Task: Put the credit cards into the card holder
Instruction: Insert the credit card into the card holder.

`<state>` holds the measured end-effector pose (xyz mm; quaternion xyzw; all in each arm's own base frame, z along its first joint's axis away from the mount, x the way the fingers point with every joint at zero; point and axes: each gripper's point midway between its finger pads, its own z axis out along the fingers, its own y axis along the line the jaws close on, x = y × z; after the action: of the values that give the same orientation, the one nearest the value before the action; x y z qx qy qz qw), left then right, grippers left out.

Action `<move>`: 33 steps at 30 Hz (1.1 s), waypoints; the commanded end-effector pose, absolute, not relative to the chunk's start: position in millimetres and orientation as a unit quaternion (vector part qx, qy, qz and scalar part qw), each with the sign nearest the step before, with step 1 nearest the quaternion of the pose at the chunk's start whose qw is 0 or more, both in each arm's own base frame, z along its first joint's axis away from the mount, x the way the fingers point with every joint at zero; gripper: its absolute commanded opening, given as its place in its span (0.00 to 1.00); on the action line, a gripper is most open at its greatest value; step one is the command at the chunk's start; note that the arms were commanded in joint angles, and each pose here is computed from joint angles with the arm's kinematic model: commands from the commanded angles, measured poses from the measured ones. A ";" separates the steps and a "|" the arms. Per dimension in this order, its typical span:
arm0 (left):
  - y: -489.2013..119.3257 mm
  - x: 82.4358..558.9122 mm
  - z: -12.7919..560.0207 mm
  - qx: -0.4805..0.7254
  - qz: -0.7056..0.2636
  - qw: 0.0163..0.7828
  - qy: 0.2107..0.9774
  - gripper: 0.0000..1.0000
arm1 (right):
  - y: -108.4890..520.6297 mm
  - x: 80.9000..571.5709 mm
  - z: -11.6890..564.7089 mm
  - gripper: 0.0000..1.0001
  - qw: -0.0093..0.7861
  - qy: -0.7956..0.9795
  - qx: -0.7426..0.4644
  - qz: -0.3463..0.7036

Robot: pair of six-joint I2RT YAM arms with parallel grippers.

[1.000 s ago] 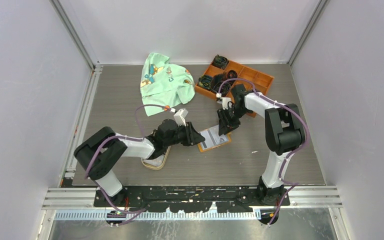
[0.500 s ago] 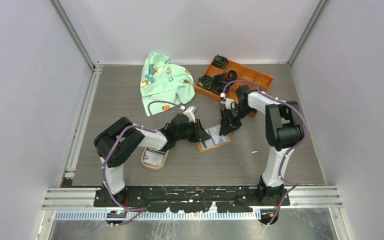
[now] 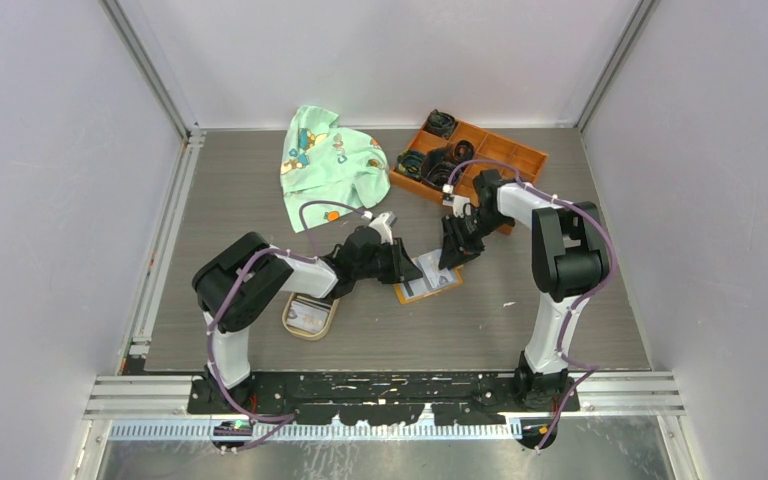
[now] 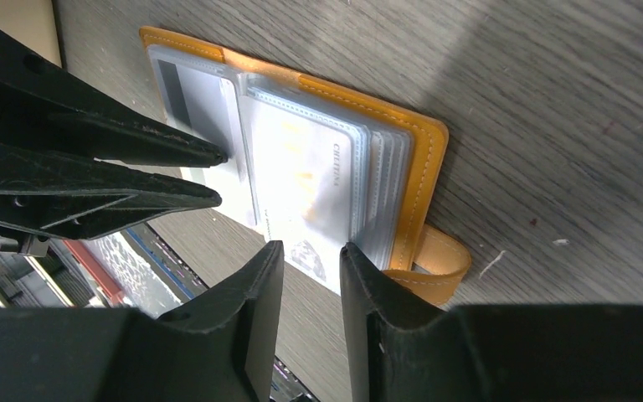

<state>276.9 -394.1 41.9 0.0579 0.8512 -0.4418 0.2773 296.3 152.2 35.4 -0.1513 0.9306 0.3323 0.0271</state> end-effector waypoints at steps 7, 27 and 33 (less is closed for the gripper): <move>-402.4 280.1 49.3 0.063 -0.451 0.279 0.846 0.23 | 143.3 302.2 30.8 0.38 0.036 0.939 -0.154 0.305; -405.1 282.1 53.4 0.065 -0.449 0.277 0.847 0.23 | 140.2 307.0 45.6 0.41 0.071 0.938 -0.172 0.293; -406.0 282.1 49.5 0.065 -0.447 0.273 0.850 0.23 | 147.0 301.9 42.6 0.40 0.049 0.932 -0.168 0.317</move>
<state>279.0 -397.5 41.8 0.0575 0.8556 -0.4376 0.2703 302.1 142.5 34.6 -0.1612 0.9396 0.2985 0.0446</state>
